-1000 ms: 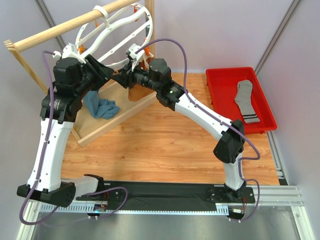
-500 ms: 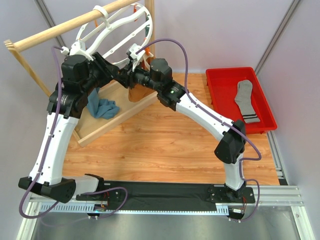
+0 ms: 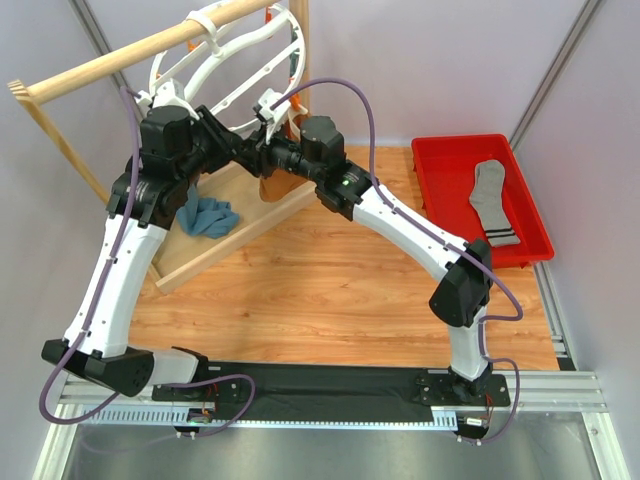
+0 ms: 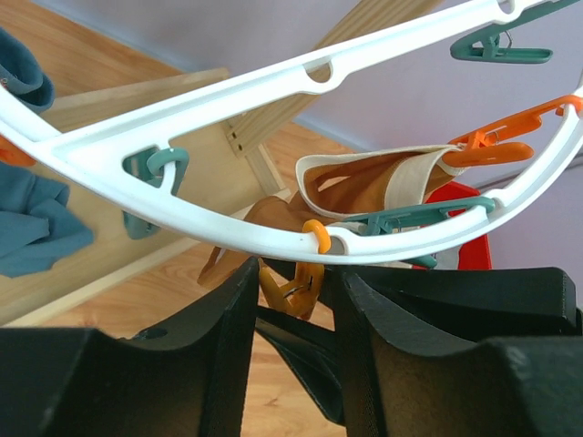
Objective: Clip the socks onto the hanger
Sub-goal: Open the clamp at the hanger.
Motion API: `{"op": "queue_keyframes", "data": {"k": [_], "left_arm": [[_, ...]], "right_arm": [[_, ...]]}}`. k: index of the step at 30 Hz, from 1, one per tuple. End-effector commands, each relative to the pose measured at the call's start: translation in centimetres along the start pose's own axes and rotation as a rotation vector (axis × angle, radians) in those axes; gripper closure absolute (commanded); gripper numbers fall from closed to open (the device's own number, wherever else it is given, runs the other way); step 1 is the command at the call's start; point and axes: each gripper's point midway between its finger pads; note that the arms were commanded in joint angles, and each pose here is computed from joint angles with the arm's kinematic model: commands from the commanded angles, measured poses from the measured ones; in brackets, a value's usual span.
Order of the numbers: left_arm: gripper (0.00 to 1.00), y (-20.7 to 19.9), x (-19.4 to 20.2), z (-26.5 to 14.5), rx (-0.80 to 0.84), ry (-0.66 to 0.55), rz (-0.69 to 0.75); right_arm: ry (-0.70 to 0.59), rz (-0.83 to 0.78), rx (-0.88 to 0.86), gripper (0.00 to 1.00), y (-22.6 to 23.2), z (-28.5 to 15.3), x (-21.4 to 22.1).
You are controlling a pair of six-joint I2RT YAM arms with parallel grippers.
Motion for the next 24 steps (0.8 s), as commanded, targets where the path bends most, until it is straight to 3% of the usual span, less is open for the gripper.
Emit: {"op": "queue_keyframes", "data": {"k": [1,4,5,6,7,11,13,14,17,19,24], "left_arm": [[0.58,-0.4,-1.4,0.4,-0.003,-0.052,0.017],[0.72,-0.7,-1.3,0.3,0.012,-0.043,0.021],[0.80,-0.8,-1.2,0.2,0.017,-0.040,0.021],[0.96,-0.8,-1.3,0.2,0.019,-0.040,0.021],[1.00,-0.9,-1.4,0.1,0.020,-0.041,0.018],[1.00,-0.8,-1.7,-0.4,0.015,-0.053,0.026],[1.00,-0.7,-1.8,-0.4,0.013,-0.060,0.030],[1.00,-0.6,-1.7,-0.3,0.014,-0.064,0.035],[1.00,-0.5,-1.6,-0.4,0.021,-0.069,0.041],[1.00,-0.5,-1.6,-0.4,0.022,-0.070,0.050],[1.00,-0.1,-1.6,-0.5,0.016,-0.074,0.072]], "right_arm": [[-0.067,-0.063,-0.055,1.00,1.8,-1.0,-3.7],[-0.068,-0.077,-0.061,1.00,1.8,-0.9,-3.6],[-0.049,-0.073,-0.061,1.00,1.8,-1.0,-3.3],[-0.045,-0.074,-0.060,1.00,1.8,-0.9,-3.2],[-0.043,-0.074,-0.058,1.00,1.7,-1.0,-3.2],[-0.040,-0.071,-0.054,0.90,1.7,-1.1,-3.1],[-0.023,-0.069,-0.031,0.77,1.4,-1.4,-2.6],[-0.028,-0.072,-0.023,0.63,1.3,-1.9,-3.0],[-0.014,-0.070,0.025,0.40,1.0,-3.6,-2.7],[0.044,-0.050,0.076,0.35,0.5,-4.9,-0.4],[0.086,0.060,0.262,0.32,-1.4,-11.9,-1.1]]}}
Point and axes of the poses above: each gripper's point midway between its finger pads, its own z axis out along the fingers, its own y axis along the line the jaws close on, x = y × z, and after that the axes turned 7 degrees about -z, right-handed
